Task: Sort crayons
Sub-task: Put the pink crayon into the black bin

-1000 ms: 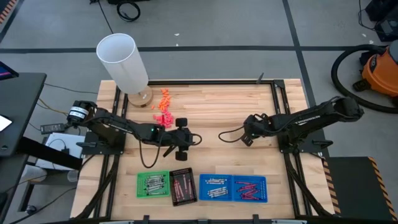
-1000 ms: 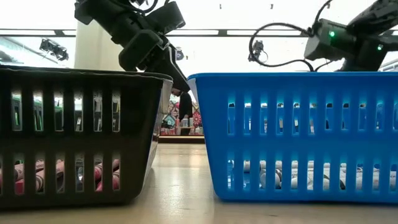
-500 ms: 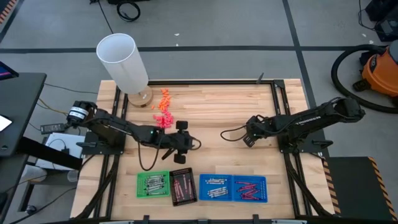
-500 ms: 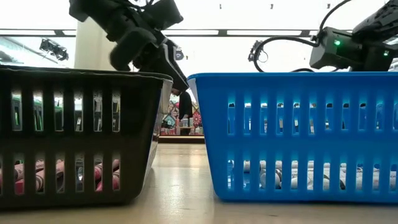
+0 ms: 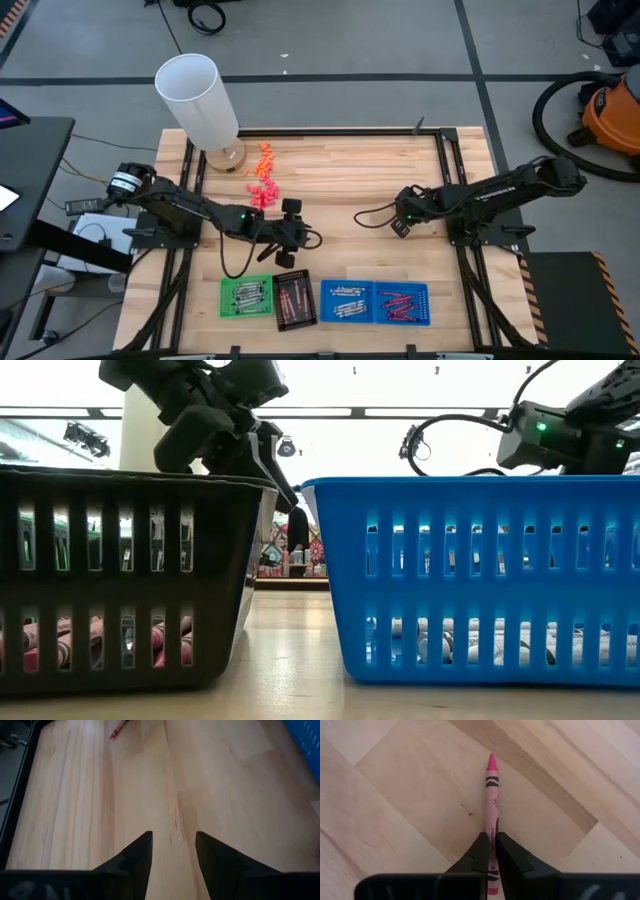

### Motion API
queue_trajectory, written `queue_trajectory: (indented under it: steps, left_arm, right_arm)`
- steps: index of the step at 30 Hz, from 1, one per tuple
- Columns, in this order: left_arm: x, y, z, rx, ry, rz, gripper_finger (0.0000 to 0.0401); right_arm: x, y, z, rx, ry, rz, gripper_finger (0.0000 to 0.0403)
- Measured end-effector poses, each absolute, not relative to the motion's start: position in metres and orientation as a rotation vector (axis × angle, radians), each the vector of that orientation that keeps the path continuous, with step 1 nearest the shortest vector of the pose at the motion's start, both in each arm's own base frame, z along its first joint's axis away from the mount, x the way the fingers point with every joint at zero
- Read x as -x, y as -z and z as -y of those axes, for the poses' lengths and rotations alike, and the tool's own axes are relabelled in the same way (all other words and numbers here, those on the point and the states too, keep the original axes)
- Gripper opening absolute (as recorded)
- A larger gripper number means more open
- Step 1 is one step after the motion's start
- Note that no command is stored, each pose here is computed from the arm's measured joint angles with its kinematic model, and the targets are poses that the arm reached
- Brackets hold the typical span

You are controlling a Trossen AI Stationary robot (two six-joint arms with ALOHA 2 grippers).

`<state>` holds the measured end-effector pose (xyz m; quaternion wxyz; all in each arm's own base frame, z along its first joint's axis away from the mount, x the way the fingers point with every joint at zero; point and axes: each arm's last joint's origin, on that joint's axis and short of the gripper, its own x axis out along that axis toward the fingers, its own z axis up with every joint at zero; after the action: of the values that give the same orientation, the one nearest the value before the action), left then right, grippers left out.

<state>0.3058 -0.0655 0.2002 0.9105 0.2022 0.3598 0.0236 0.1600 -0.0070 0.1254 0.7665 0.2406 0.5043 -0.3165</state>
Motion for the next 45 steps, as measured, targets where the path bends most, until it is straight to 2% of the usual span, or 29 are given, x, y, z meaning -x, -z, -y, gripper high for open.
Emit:
queue_trajectory:
  steps: [4,16,27,34,45]
  left_arm:
    - [-0.305,-0.200,0.071,-0.424,-0.032,-0.738,0.0160]
    - [-0.302,-0.199,0.074,-0.388,-0.036,-0.755,0.0160]
    - [-0.302,-0.199,0.076,-0.385,-0.033,-0.751,0.0160]
    - [-0.302,-0.199,0.076,-0.385,-0.033,-0.751,0.0160]
    - [-0.302,-0.199,0.076,-0.387,-0.033,-0.752,0.0160]
  right_arm:
    - [-0.169,-0.135,0.005,-0.524,0.605,-1.088,0.0030]
    - [-0.195,-0.154,-0.004,-0.500,0.373,-0.893,0.0031]
    - [-0.199,-0.157,-0.015,-0.474,0.290,-0.858,0.0031]
    - [-0.209,-0.168,-0.032,-0.498,-0.004,-0.775,0.0031]
    - [-0.205,-0.173,-0.062,-0.567,-0.282,-0.818,0.0031]
